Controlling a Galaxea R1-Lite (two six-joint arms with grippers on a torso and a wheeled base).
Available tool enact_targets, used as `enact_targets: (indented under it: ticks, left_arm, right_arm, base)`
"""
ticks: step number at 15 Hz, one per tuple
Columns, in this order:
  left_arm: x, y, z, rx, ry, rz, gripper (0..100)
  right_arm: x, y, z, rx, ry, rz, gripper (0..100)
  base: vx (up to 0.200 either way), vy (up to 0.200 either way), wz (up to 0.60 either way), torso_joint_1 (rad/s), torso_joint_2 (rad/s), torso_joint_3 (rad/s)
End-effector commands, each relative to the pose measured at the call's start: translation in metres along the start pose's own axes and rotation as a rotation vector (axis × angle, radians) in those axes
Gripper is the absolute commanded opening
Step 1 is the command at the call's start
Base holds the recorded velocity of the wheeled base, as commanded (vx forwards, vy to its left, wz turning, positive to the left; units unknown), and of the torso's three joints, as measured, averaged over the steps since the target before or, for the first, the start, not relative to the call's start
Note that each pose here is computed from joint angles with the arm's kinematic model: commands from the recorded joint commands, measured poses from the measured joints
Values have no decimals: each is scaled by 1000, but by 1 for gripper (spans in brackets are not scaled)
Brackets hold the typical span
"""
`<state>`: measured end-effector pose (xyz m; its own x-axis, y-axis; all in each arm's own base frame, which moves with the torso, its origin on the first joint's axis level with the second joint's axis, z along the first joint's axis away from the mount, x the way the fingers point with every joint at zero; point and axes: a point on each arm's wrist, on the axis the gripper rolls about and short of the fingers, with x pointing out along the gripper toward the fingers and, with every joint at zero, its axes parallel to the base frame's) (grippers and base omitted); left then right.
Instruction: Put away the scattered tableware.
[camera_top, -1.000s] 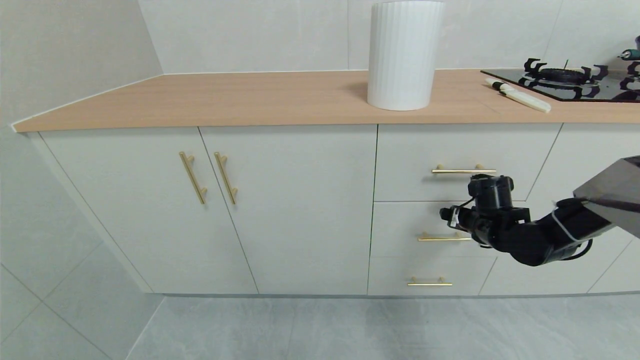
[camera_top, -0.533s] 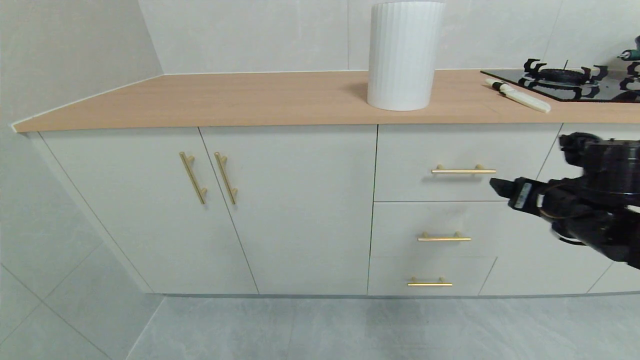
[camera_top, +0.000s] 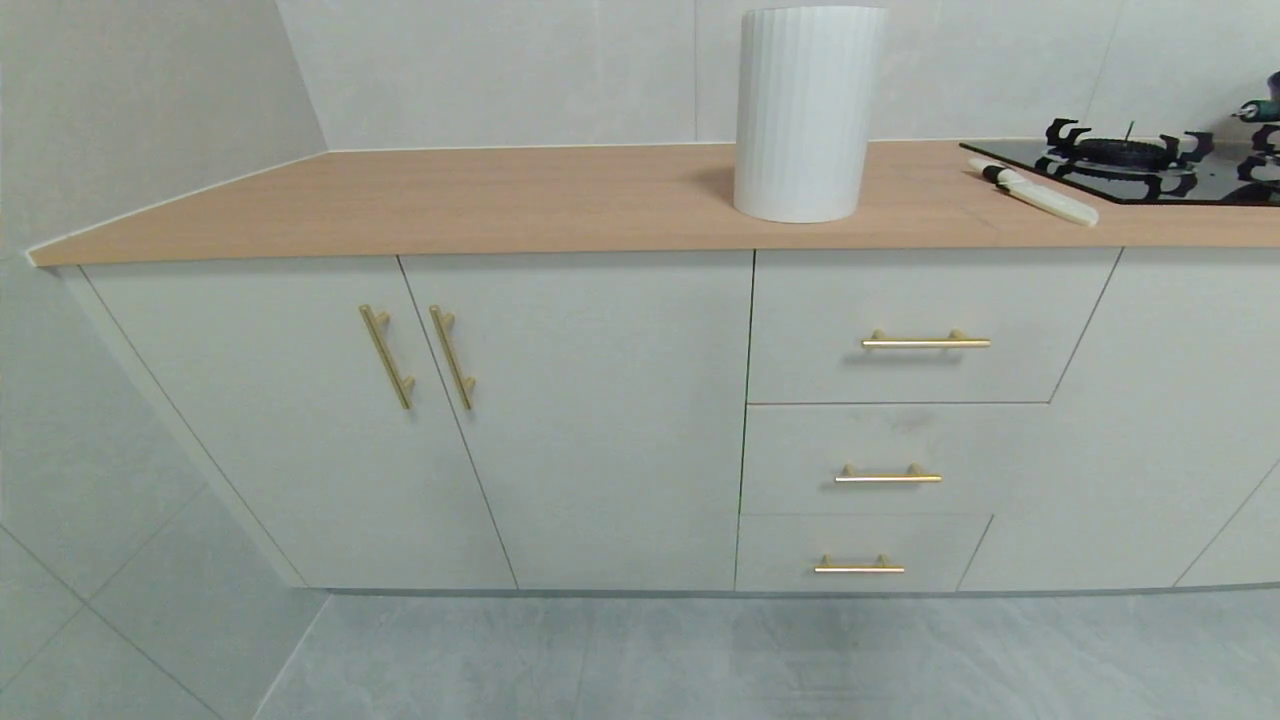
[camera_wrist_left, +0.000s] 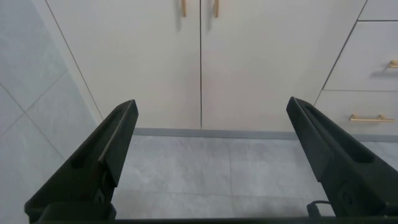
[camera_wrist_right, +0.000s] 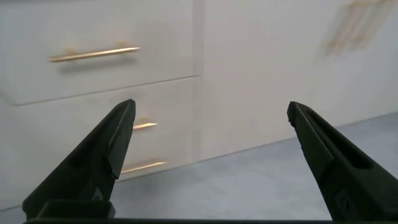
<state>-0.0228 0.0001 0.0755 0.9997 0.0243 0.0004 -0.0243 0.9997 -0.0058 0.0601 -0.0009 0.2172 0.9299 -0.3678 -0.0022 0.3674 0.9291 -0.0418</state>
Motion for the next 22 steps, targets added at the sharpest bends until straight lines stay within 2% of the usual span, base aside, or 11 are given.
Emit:
enact_targets:
  ticks: [1,3,5,8,9,11,12,14,16,17,22]
  left_arm:
    - [0,0,0,0,0,0,100]
    - [0,0,0,0,0,0,100]
    - [0,0,0,0,0,0,100]
    - [0,0,0,0,2,0,100]
    - [0,0,0,0,0,0,100]
    - [0,0,0,0,2,0,100]
    - [0,0,0,0,0,0,100]
    - [0,0,0,0,0,0,100]
    - [0,0,0,0,2,0,100]
    - [0,0,0,1,0,0,100]
    - [0,0,0,6,0,0,100]
  right_arm:
    - [-92,-49,-25,-15,-144,-198,100]
    - [-104,-54,-32,-17,-142,-204,100]
    - [-118,-57,-63,-21,-139,-207,100]
    - [-103,-49,-88,-12,-74,-164,100]
    - [-92,-40,-105,3,-68,-6,100]
    - [-83,-32,-117,66,-125,155,100]
    - [-77,-26,-131,73,-125,293,100]
    - [-77,-25,-139,59,-50,330,100]
    - [-77,-25,-139,57,-48,331,100]
    - [-77,-25,-144,44,-2,335,100]
    - [-77,-24,-143,44,-9,343,100]
  base:
    - [0,0,0,0,0,0]
    - [0,0,0,0,0,0]
    - [0,0,0,0,0,0]
    - [0,0,0,0,0,0]
    - [0,0,0,0,0,0]
    - [0,0,0,0,0,0]
    - [0,0,0,0,0,0]
    - [0,0,0,0,0,0]
    - [0,0,0,0,0,0]
    - [0,0,0,0,0,0]
    - [0,0,0,0,0,0]
